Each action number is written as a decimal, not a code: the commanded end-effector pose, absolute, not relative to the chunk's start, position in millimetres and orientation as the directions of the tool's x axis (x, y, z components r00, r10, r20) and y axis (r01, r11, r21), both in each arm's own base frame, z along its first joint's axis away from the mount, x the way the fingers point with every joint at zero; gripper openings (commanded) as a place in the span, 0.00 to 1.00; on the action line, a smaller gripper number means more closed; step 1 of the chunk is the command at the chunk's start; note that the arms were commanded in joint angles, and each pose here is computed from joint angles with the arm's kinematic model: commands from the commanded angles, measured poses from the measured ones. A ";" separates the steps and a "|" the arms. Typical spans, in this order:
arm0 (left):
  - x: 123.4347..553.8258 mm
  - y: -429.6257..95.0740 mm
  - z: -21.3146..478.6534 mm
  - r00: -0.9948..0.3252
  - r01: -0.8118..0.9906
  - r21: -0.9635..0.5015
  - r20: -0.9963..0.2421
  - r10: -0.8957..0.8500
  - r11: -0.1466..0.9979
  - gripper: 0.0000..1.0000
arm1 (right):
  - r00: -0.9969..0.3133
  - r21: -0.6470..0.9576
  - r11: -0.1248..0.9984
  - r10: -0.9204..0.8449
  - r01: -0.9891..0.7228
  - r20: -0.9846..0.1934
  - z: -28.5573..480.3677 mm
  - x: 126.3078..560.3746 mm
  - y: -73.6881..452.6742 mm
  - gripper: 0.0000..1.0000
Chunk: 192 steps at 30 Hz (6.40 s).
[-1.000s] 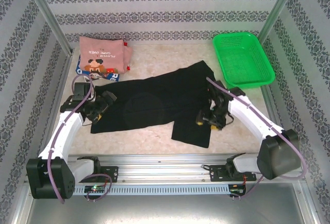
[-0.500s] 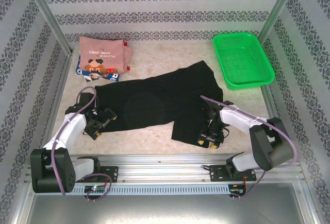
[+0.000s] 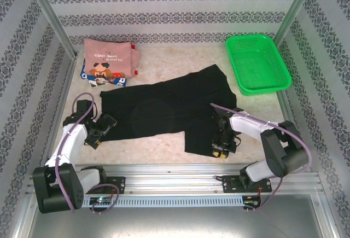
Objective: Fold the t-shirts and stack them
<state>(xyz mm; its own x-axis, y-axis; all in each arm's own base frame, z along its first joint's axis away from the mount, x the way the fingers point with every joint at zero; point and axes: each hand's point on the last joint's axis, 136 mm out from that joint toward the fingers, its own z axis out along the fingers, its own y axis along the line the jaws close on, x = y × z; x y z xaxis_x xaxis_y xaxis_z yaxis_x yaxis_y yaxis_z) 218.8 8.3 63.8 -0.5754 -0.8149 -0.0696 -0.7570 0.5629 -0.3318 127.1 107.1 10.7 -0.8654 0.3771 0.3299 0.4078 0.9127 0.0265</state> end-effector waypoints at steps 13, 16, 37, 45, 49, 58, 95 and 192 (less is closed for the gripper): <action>192.3 37.2 45.2 -0.494 -0.841 -0.242 -0.018 -0.869 0.483 0.96 | -0.914 0.083 0.930 0.331 0.358 0.234 18.8 157.3 116.5 0.00; 189.3 41.3 38.2 -0.464 -0.860 -0.236 -0.006 -0.886 0.452 0.93 | -0.918 0.091 0.931 0.326 0.353 0.224 21.6 158.3 116.7 0.00; 248.5 69.6 6.8 -0.430 -0.842 -0.362 0.004 -0.903 0.399 0.59 | -0.923 0.115 0.931 0.317 0.347 0.218 23.4 159.5 119.2 0.00; 272.8 73.9 24.0 -0.448 -0.812 -0.415 -0.007 -0.894 0.410 0.62 | -0.924 0.125 0.931 0.311 0.343 0.221 22.7 163.4 122.9 0.00; 276.2 74.1 26.6 -0.453 -0.809 -0.419 0.000 -0.891 0.412 0.62 | -0.926 0.125 0.933 0.305 0.338 0.224 22.1 165.6 124.5 0.00; 283.4 77.4 31.0 -0.459 -0.804 -0.420 -0.012 -0.888 0.421 0.55 | -0.931 0.131 0.940 0.279 0.315 0.234 21.5 172.8 129.1 0.00; 191.0 27.8 98.4 -0.426 -0.800 -0.441 -0.061 -0.903 0.407 0.00 | -0.893 0.144 0.885 0.424 0.444 0.148 119.3 134.6 60.7 0.00; 272.8 74.5 84.3 -0.524 -0.744 -0.370 -0.192 -0.830 0.556 0.00 | -0.971 0.025 0.995 -0.085 -0.093 -0.224 154.4 467.0 90.0 0.00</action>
